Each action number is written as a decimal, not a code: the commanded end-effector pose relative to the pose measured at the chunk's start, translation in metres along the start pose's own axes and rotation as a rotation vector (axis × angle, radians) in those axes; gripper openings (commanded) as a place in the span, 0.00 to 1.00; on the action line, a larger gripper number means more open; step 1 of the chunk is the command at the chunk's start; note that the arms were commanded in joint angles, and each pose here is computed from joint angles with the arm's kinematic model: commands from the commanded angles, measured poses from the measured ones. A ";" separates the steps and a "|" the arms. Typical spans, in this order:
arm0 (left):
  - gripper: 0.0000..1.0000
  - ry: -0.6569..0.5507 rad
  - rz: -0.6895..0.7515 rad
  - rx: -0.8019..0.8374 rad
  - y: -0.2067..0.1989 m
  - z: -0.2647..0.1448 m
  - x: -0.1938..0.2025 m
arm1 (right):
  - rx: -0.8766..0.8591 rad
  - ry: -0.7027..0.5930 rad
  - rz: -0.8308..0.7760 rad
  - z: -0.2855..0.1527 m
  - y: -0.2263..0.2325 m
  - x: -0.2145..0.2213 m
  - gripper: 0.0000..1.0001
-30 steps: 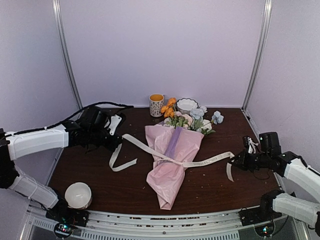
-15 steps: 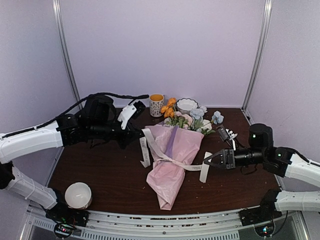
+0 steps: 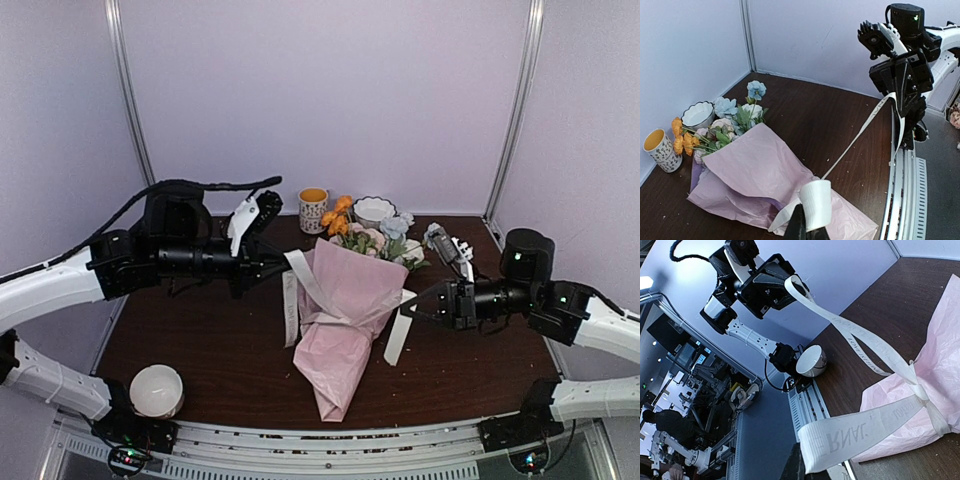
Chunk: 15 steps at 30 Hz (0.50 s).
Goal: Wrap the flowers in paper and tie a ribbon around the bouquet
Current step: Tie the ribbon around the folded bouquet.
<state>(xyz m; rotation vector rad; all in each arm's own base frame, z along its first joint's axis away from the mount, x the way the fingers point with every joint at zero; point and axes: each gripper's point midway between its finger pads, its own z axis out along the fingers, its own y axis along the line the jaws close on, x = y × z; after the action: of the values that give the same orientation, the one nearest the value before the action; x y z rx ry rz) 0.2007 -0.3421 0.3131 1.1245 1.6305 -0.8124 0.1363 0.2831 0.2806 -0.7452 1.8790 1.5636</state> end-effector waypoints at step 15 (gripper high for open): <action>0.00 0.160 -0.084 0.033 -0.025 -0.012 0.065 | 0.224 -0.023 -0.053 0.013 -0.040 -0.030 0.00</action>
<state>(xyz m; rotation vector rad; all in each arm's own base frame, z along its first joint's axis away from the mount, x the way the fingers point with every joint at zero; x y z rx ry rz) 0.1862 -0.3255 0.2620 1.1632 1.7812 -0.7841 0.1686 0.2913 0.2708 -0.6909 1.9606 1.3917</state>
